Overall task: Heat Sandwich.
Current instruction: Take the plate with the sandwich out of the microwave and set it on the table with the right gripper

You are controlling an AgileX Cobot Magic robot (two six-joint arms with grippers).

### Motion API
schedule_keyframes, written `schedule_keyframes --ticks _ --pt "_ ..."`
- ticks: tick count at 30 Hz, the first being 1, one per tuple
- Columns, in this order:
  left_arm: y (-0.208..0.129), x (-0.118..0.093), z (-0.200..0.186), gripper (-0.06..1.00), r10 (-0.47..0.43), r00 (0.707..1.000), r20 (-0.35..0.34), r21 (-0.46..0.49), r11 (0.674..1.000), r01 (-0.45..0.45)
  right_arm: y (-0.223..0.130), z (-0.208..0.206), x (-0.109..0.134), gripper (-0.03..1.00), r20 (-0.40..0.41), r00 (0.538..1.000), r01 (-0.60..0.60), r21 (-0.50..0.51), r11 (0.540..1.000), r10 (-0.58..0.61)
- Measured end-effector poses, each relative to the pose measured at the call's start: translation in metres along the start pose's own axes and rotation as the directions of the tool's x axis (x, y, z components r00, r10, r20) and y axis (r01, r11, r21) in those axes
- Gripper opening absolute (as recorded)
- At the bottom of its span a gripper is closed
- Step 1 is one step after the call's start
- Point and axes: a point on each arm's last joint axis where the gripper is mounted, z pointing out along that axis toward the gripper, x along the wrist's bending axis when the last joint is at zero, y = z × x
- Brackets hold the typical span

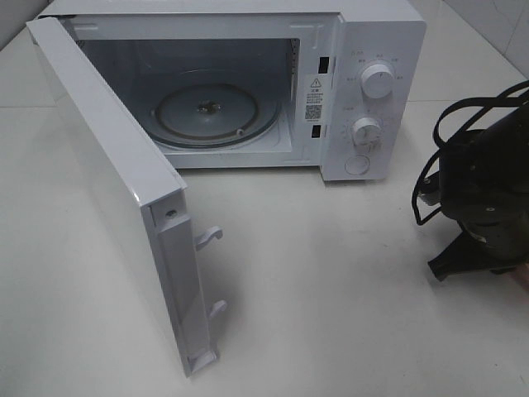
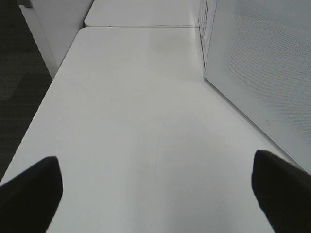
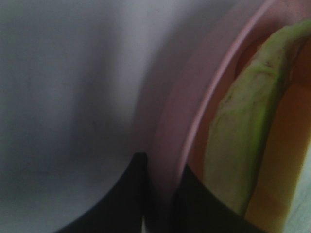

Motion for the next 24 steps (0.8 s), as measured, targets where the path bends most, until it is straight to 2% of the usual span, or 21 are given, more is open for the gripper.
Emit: schedule_keyframes --ticks 18,24 --pt "0.0000 0.0000 0.0000 0.99 0.000 1.000 0.000 0.000 1.000 0.000 -0.0004 0.0091 0.0079 0.13 0.002 1.000 0.029 0.006 1.000 -0.029" --pt "0.0000 0.0000 0.0000 0.99 0.000 1.000 0.000 0.000 1.000 0.000 -0.0007 0.0091 0.0072 0.25 0.009 1.000 0.029 0.010 1.000 -0.029"
